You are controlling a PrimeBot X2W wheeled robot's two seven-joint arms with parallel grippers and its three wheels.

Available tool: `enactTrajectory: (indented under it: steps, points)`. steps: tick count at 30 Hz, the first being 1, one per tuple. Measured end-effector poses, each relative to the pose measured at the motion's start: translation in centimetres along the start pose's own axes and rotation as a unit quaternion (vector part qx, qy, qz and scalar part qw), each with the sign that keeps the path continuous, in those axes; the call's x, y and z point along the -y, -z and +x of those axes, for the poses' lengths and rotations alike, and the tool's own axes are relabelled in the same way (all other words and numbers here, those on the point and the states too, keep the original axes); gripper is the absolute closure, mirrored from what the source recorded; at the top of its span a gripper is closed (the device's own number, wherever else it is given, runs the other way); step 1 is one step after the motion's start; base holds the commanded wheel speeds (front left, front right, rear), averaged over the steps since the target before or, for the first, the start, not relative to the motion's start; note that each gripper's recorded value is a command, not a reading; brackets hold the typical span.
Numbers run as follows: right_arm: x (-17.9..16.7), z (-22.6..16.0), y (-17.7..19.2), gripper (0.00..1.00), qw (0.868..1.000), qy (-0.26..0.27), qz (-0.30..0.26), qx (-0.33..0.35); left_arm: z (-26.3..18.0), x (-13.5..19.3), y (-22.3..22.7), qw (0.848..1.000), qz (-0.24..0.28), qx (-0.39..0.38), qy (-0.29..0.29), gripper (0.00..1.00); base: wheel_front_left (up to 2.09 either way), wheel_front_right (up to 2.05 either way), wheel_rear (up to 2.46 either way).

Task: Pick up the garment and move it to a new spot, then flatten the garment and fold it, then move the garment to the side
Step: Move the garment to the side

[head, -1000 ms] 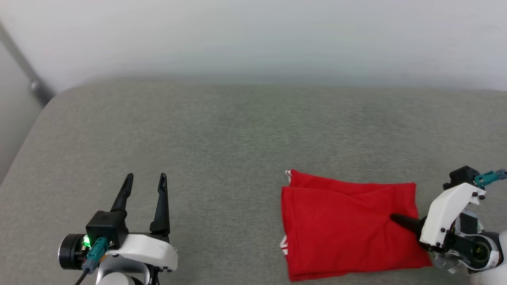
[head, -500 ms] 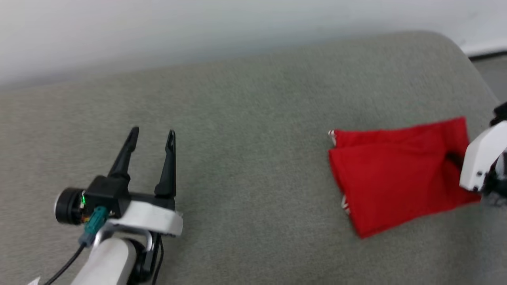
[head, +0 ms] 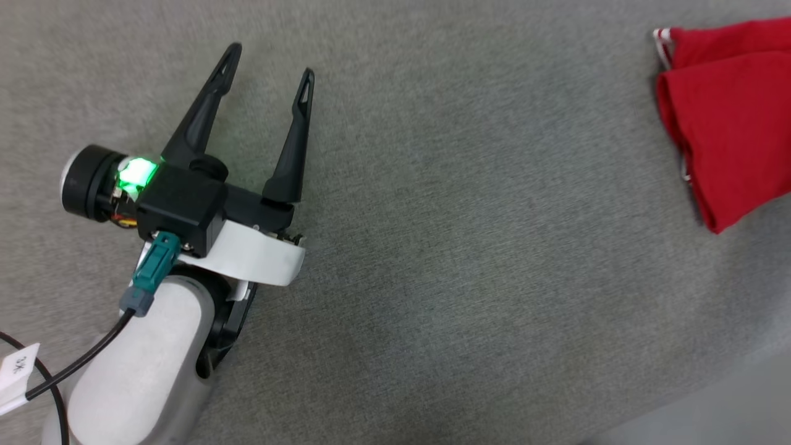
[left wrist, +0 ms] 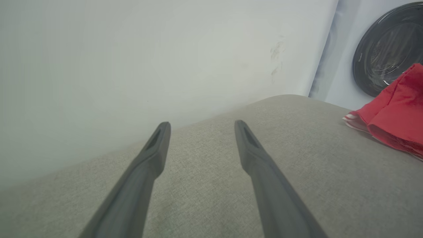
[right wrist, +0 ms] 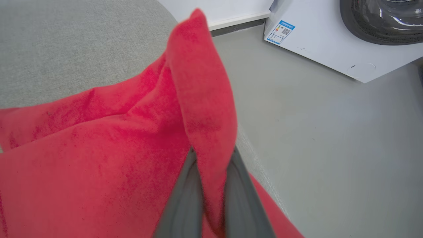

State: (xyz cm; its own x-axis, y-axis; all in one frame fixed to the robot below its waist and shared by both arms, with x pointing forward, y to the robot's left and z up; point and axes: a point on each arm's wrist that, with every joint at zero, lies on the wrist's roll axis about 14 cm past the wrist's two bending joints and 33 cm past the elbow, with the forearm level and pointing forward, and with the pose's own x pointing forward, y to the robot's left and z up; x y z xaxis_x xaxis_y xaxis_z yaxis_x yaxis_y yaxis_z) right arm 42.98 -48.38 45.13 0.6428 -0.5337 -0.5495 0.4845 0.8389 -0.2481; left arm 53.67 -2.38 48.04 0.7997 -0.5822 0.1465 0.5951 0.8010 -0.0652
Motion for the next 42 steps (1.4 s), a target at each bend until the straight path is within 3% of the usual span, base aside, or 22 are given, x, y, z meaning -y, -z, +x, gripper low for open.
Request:
enactTrajectory:
  steps: [2, 3, 4, 5, 8, 15, 22, 27, 32, 38, 42]
  points:
    - [-0.4, 1.0, 0.9, 1.00, 1.000, 0.006, -0.005, 0.000, 0.3, -0.1, 1.2, 1.000, -0.008, -0.006, 0.002, 0.00, 0.00, 0.00, 0.00]
    - [-0.5, 1.5, 1.7, 0.85, 1.000, 0.009, -0.003, -0.003, 0.3, -0.1, 1.8, 1.000, -0.011, -0.011, 0.003, 0.00, 0.00, 0.00, 0.00]
    - [-0.6, 1.8, 2.7, 0.55, 1.000, 0.012, 0.000, -0.010, 0.3, -0.1, 2.4, 1.000, -0.014, -0.015, 0.003, 0.00, 0.00, 0.00, 0.00]
    - [-1.0, 2.1, 3.5, 0.00, 1.000, 0.012, 0.001, -0.016, 0.3, -0.1, 2.8, 1.000, -0.017, -0.018, 0.002, 0.00, 0.00, 0.00, 0.00]
    - [-1.3, 2.7, 4.1, 0.00, 1.000, 0.013, -0.003, -0.012, 0.1, -0.5, 3.0, 1.000, -0.017, -0.019, -0.004, 0.00, 0.00, 0.00, 0.00]
    - [1.9, 0.9, -0.6, 0.00, 0.994, 0.041, -0.040, 0.093, -1.1, -0.6, 1.3, 1.000, -0.017, -0.010, -0.025, 0.00, 0.00, 0.00, 0.00]
    - [1.6, -2.8, -2.4, 0.00, 0.984, 0.012, -0.070, 0.165, -5.0, -1.2, -0.8, 0.996, -0.023, -0.020, -0.081, 0.00, 0.00, 0.00, 0.00]
    - [-1.7, -5.4, -0.7, 0.00, 0.979, -0.049, -0.053, 0.191, -9.2, -2.6, -2.6, 0.990, -0.016, -0.027, -0.139, 0.00, 0.00, 0.00, 0.00]
    - [-7.6, -8.5, 0.5, 0.00, 0.966, -0.135, -0.032, 0.218, -14.1, -5.0, -4.6, 0.979, 0.008, -0.029, -0.202, 0.00, 0.00, 0.00, 0.00]
    - [-14.0, -13.9, -0.5, 0.00, 0.934, -0.232, 0.002, 0.272, -20.5, -7.7, -6.4, 0.959, 0.032, -0.032, -0.279, 0.00, 0.00, 0.00, 0.00]
    - [-16.1, -18.0, -1.5, 0.00, 0.910, -0.272, 0.021, 0.312, -24.4, -8.9, -7.4, 0.947, 0.048, -0.036, -0.315, 0.00, 0.00, 0.00, 0.00]
